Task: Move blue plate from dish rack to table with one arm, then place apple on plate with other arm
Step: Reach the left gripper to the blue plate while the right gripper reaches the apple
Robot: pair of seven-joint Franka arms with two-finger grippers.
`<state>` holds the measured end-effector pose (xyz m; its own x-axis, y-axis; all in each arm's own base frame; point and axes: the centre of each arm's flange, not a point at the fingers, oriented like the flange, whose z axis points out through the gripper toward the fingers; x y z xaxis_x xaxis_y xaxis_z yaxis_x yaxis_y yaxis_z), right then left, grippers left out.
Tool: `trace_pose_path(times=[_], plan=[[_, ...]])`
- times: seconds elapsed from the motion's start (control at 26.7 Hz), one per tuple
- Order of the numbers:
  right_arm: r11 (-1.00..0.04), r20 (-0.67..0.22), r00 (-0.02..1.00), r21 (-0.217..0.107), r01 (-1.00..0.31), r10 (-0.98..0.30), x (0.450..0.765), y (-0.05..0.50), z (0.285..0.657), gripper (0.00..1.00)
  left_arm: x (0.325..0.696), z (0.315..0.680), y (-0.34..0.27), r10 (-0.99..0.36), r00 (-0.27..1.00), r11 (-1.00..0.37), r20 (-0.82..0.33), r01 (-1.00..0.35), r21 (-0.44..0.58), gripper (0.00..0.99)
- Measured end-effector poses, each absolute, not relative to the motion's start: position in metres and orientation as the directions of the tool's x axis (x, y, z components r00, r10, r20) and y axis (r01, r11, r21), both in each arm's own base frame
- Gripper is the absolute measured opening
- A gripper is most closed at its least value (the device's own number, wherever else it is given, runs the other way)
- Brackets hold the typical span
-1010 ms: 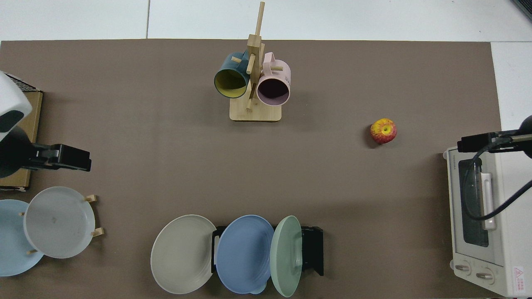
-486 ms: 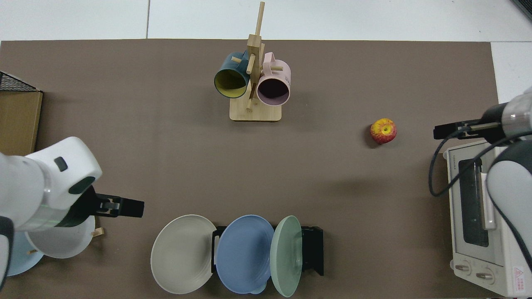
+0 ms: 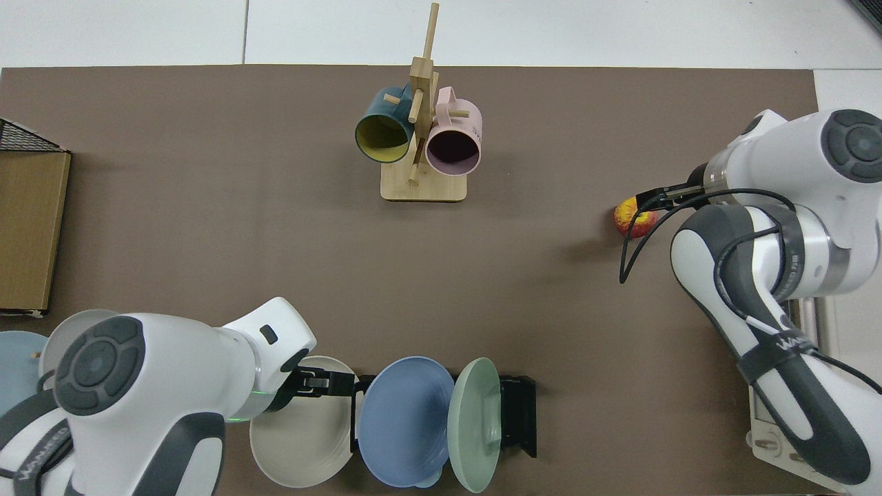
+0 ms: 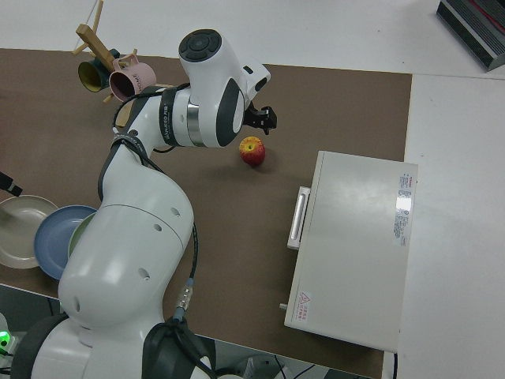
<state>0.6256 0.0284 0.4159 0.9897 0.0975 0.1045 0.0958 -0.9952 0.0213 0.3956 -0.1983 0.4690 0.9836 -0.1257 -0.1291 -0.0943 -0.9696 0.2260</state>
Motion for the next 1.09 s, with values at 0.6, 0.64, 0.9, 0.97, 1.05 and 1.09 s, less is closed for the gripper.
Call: trace_pose_path(times=[0.6, 0.64, 0.9, 0.97, 1.05, 1.09], plan=[[-0.994, 0.088, 0.99, 0.0, 0.113, 0.113, 0.646, 0.026, 0.314, 1.0, 0.356, 0.394, -0.255, -0.071, 0.988, -0.966, -0.14, -0.034, 0.255, 0.991], [-0.994, 0.086, 0.99, 0.0, 0.113, 0.113, 0.645, 0.026, 0.312, 1.0, 0.355, 0.389, -0.259, -0.066, 0.987, -0.967, -0.146, -0.028, 0.252, 0.991], [-0.994, 0.089, 0.99, 0.002, 0.113, 0.113, 0.644, 0.026, 0.299, 1.0, 0.35, 0.378, -0.268, -0.06, 0.984, -0.97, -0.168, -0.018, 0.241, 0.925], [-0.994, 0.087, 0.99, 0.002, 0.113, 0.113, 0.643, 0.026, 0.297, 1.0, 0.35, 0.378, -0.268, -0.06, 0.984, -0.97, -0.168, -0.018, 0.241, 0.753], [-0.994, 0.085, 0.99, 0.002, 0.114, 0.113, 0.642, 0.027, 0.296, 1.0, 0.35, 0.378, -0.269, -0.06, 0.984, -0.97, -0.168, -0.018, 0.241, 0.661], [-0.994, 0.085, 0.99, 0.002, 0.114, 0.113, 0.642, 0.027, 0.296, 1.0, 0.35, 0.378, -0.269, -0.06, 0.984, -0.97, -0.168, -0.018, 0.241, 0.555]])
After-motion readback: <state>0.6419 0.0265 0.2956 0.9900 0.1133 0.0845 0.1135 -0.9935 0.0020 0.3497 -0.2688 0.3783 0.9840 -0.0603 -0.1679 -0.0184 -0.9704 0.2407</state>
